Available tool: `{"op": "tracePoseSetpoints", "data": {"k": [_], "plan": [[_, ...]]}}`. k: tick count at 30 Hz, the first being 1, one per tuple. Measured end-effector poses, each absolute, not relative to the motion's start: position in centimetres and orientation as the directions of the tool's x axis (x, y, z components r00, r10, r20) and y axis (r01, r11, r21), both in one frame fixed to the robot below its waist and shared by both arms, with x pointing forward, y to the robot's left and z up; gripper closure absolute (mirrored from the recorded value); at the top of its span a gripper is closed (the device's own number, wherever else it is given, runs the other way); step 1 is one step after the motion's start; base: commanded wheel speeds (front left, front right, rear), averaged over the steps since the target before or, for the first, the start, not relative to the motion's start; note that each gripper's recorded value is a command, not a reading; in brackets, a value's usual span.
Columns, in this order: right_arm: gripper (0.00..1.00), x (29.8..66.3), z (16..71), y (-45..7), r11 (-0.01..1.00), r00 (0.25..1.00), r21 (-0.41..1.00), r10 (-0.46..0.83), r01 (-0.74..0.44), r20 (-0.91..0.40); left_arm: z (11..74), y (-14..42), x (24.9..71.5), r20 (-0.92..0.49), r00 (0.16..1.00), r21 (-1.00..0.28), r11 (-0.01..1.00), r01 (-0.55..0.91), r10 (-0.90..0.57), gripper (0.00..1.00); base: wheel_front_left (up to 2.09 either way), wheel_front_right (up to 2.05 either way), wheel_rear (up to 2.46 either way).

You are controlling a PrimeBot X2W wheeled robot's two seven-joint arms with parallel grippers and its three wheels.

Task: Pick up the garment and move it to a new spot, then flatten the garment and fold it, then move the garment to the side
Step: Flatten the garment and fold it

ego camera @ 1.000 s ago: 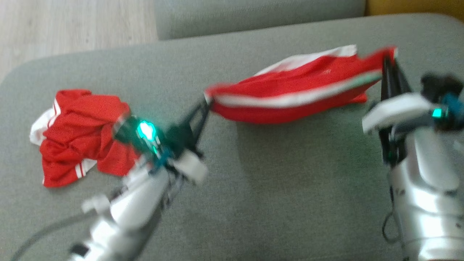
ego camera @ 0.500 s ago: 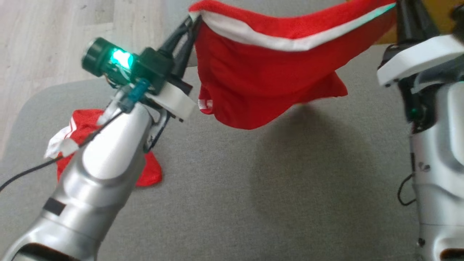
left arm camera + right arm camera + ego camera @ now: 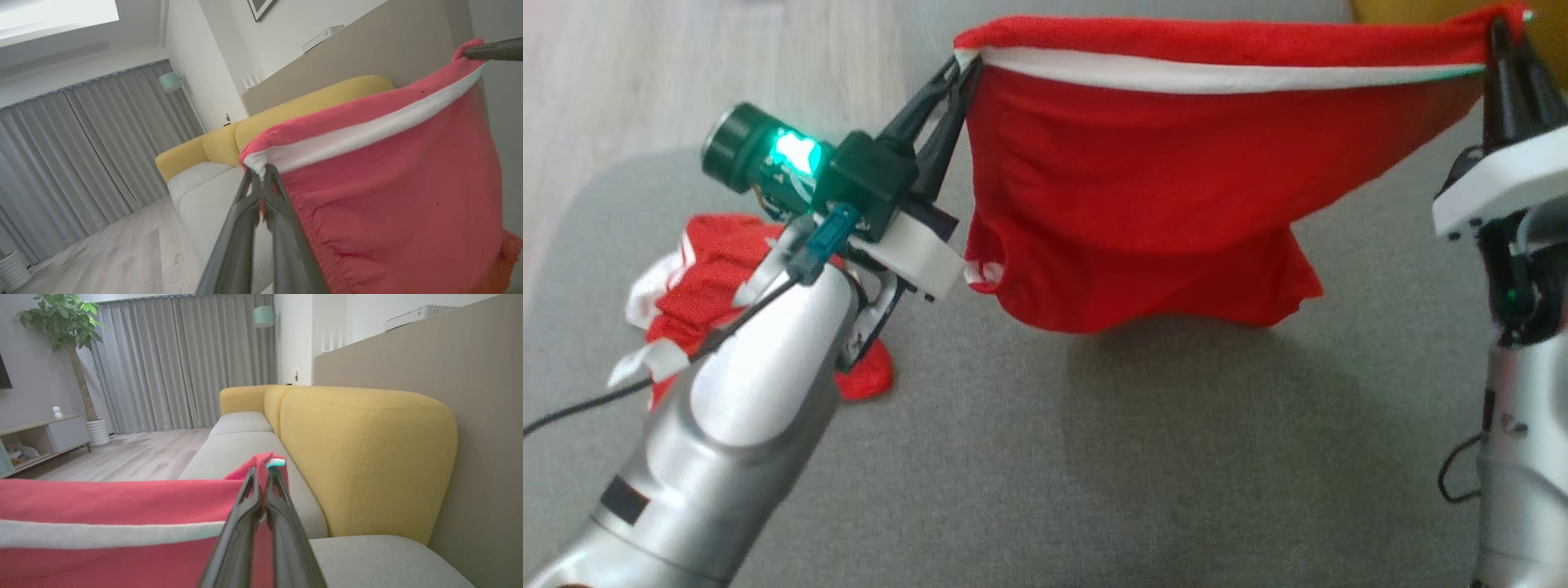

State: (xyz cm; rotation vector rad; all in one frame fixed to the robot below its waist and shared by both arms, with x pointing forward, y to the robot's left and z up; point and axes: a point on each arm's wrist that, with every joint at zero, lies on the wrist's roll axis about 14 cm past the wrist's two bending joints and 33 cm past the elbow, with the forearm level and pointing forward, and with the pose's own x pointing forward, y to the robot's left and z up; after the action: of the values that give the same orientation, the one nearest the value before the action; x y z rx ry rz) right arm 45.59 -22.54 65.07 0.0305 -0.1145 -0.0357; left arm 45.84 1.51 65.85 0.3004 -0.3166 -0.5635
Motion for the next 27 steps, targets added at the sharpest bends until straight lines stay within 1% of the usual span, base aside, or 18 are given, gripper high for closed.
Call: {"op": "tracePoseSetpoints", "data": {"k": [2,4,8,10,12,16,20,23,25,27], "plan": [[1.00,46.7,64.8,-22.1,1.000,0.995,0.022,-0.023,0.021,0.098,65.1,1.5,46.8,0.186,0.801,0.366,0.796,0.481,-0.569,1.00,0.00,0.00,0.00],[1.00,48.2,64.9,-21.2,1.000,0.996,0.004,0.004,-0.005,0.093,64.7,1.4,48.2,0.165,0.794,0.413,0.772,0.483,-0.585,1.00,0.00,0.00,0.00],[1.00,52.8,66.3,-19.6,0.996,0.992,-0.062,0.063,-0.057,0.114,65.1,1.4,52.7,0.158,0.792,0.446,0.759,0.475,-0.589,1.00,0.00,0.00,0.00],[1.00,55.4,67.5,-19.6,0.994,0.987,-0.089,0.073,-0.061,0.143,65.6,1.6,55.5,0.168,0.796,0.463,0.759,0.458,-0.582,1.00,0.00,0.00,0.00],[1.00,57.9,68.3,-19.8,0.995,0.983,-0.087,0.071,-0.057,0.168,66.3,1.8,58.3,0.191,0.804,0.474,0.770,0.427,-0.564,1.00,0.00,0.00,0.00],[1.00,61.4,69.3,-21.0,0.993,0.975,-0.115,0.046,-0.022,0.216,67.8,1.4,62.6,0.256,0.812,0.449,0.809,0.381,-0.524,1.00,0.00,0.00,0.00],[1.00,63.2,69.9,-21.8,0.997,0.961,-0.080,0.021,0.001,0.277,70.2,0.1,64.5,0.351,0.784,0.418,0.835,0.358,-0.512,1.00,0.00,0.00,0.00],[1.00,63.7,68.7,-21.7,0.998,0.965,-0.064,0.020,-0.003,0.263,70.5,-0.1,64.8,0.369,0.780,0.398,0.844,0.359,-0.505,1.00,0.00,0.00,0.00],[1.00,64.1,66.2,-21.3,0.998,0.979,-0.063,0.027,-0.014,0.204,69.7,-0.7,64.6,0.354,0.770,0.389,0.832,0.395,-0.531,1.00,0.00,0.00,0.00],[1.00,64.3,63.4,-20.9,0.997,0.991,-0.066,0.035,-0.026,0.133,67.7,-1.1,64.5,0.278,0.765,0.400,0.794,0.457,-0.581,1.00,0.00,0.00,0.00]]}}
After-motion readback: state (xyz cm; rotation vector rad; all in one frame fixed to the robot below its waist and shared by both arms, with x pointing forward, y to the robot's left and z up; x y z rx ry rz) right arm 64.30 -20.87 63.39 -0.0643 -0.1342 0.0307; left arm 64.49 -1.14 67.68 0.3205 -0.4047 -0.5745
